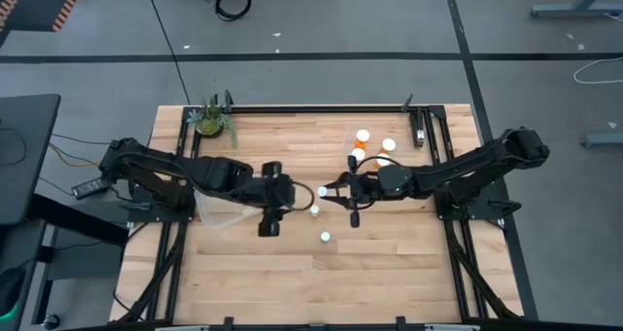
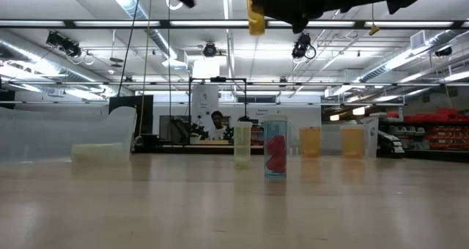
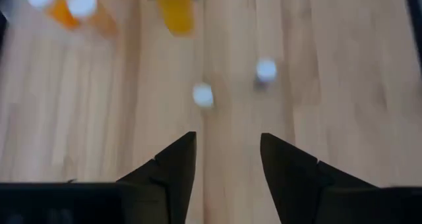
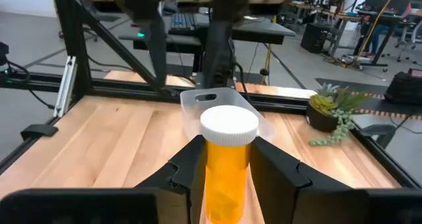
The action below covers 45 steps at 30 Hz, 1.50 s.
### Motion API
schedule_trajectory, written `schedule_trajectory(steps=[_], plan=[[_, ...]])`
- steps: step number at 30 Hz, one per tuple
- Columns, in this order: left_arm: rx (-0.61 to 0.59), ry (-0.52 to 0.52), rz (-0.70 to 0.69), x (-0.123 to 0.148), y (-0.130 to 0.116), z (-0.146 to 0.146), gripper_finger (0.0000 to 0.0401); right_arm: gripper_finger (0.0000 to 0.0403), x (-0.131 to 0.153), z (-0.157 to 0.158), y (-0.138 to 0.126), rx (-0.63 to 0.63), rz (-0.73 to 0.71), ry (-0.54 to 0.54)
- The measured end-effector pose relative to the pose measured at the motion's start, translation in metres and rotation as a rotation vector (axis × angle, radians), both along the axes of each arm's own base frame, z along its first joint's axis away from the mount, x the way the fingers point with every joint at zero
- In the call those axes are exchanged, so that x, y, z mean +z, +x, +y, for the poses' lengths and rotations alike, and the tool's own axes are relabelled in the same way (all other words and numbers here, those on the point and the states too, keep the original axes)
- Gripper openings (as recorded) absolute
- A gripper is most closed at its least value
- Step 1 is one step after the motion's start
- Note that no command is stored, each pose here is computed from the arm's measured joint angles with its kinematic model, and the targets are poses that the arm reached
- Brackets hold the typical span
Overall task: Pick and place medicine bottles into bin by pill shape (circle, oval)
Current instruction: Adjust the small orange pill bottle in the left transparent bin
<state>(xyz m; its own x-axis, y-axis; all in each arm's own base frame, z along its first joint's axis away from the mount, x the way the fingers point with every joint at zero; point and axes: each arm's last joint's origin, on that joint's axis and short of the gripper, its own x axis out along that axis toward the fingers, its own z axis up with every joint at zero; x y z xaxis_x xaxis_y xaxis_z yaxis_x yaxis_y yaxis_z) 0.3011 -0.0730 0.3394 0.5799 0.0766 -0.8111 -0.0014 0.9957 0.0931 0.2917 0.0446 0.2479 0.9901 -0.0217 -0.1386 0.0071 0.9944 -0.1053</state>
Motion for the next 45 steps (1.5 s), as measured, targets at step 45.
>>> schedule_trajectory(steps=[45], plan=[[-0.036,0.178,-0.099,-0.02,0.011,-0.011,0.0226,0.0118,-0.02,0.007,0.062,0.053,0.114,-0.059]])
